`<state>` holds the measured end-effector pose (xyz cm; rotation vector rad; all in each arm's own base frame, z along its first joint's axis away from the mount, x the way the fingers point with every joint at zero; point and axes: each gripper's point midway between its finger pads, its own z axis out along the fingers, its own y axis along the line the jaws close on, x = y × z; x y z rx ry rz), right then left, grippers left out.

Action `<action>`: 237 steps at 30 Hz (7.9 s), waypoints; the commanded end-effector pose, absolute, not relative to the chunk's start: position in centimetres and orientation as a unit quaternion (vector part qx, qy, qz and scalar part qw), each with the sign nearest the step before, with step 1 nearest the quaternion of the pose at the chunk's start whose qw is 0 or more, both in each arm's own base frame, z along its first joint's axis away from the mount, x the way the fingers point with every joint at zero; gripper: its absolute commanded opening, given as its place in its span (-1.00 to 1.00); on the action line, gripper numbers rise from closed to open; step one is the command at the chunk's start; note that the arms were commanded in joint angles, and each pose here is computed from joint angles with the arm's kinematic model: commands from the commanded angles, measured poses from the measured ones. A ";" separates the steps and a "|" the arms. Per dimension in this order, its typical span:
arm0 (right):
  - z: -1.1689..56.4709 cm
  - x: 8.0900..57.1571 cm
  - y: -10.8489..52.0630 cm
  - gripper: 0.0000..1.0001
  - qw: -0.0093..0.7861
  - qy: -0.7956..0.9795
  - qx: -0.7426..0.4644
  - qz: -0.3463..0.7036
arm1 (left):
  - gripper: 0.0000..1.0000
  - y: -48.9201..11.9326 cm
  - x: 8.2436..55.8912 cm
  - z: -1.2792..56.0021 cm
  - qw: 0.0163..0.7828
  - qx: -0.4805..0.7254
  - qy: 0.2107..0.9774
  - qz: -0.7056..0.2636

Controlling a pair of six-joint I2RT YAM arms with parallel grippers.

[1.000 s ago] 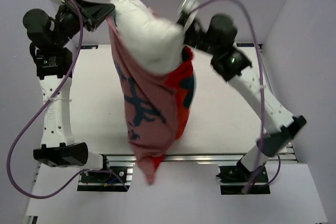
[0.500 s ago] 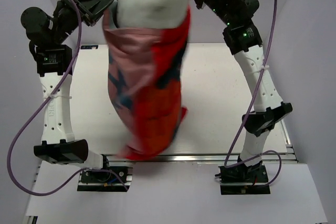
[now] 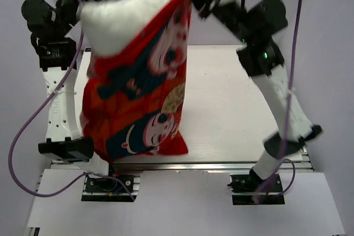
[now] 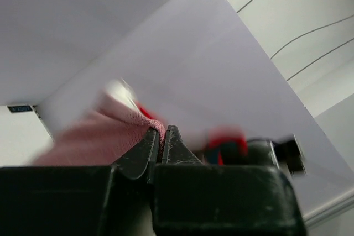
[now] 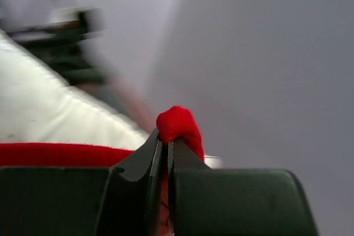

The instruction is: Put the pillow into the pillowcase

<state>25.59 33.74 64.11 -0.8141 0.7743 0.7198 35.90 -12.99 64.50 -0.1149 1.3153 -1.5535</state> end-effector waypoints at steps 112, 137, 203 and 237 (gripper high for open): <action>59.8 41.6 36.1 -1.00 0.642 0.483 -0.102 0.587 | -1.00 -11.2 32.0 46.5 0.405 -0.144 0.735 -0.524; 68.0 32.6 39.0 -1.00 0.693 0.350 -0.076 0.625 | -0.99 -14.1 39.6 37.5 0.405 -0.166 0.748 -0.499; 66.1 32.9 36.5 -1.00 0.638 0.394 -0.127 0.649 | 0.10 -14.8 27.6 36.1 0.459 0.083 0.786 -0.406; 42.9 31.4 30.5 0.79 0.532 0.528 -0.534 0.391 | -1.00 -9.0 21.0 39.9 0.407 -0.121 0.873 -0.239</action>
